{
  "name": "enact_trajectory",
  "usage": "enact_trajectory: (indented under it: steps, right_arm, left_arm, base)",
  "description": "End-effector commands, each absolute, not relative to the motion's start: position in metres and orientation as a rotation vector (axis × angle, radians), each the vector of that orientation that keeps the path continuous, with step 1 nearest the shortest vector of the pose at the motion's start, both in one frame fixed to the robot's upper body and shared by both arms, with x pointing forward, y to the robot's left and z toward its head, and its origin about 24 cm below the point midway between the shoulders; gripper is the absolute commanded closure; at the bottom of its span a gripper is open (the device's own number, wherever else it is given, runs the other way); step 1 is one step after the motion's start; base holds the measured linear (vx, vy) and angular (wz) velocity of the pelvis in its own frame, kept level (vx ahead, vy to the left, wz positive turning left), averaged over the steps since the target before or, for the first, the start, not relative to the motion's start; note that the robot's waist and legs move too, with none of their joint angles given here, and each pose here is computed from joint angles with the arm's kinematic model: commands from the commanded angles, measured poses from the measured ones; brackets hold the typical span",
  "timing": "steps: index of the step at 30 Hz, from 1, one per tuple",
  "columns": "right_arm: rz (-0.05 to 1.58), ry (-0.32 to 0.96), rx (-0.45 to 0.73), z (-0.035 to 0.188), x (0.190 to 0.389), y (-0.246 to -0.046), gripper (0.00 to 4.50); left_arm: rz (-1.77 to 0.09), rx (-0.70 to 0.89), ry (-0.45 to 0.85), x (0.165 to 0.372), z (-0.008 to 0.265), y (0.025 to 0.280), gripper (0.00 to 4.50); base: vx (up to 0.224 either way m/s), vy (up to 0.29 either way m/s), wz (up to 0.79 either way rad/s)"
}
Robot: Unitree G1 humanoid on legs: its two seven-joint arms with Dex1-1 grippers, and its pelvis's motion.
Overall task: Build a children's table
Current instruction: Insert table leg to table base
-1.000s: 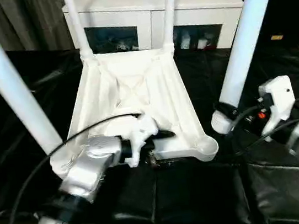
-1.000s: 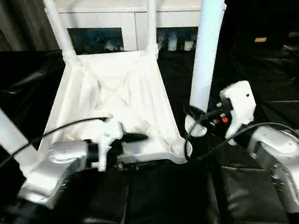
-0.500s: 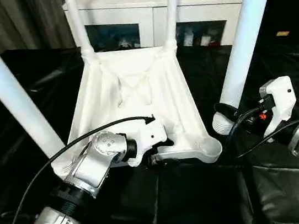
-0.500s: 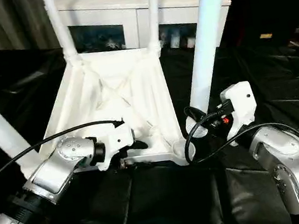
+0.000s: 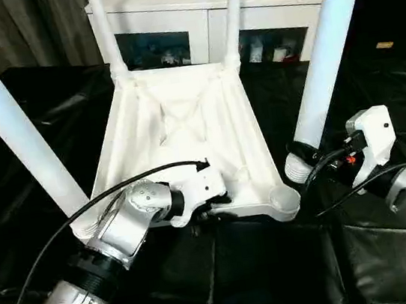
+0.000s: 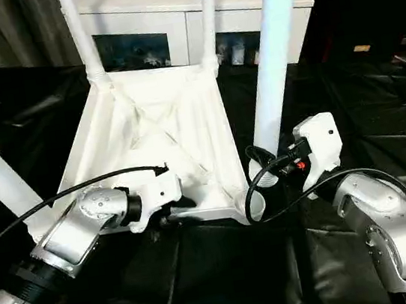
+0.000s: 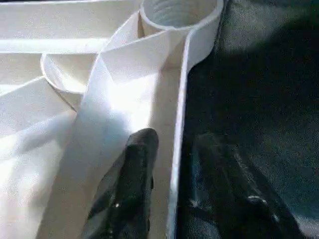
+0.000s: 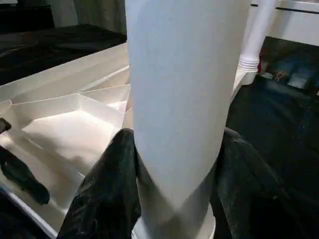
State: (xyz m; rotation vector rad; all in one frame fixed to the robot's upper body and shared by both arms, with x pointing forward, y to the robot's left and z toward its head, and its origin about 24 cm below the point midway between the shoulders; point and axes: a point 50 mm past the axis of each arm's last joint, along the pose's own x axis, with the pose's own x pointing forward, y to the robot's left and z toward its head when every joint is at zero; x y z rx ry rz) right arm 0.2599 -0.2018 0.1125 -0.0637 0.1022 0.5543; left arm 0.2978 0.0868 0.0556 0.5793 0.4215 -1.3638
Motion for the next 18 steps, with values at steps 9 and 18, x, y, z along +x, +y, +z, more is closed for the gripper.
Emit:
enact_trajectory:
  steps: [9, 18]
  right_arm:
    - [0.560, 0.075, -0.073, 0.116, 0.261, -0.199, 2.66]
    - [0.546, 0.079, -0.004, 0.111, 0.262, -0.192, 2.66]
  left_arm:
    - [-1.383, 0.623, 0.453, 0.298, 0.054, 0.089, 3.90]
    - [-1.351, 0.601, 0.477, 0.297, 0.050, 0.099, 4.45]
  base:
    - [0.000, 0.000, 0.00]
    - [0.000, 0.000, 0.00]
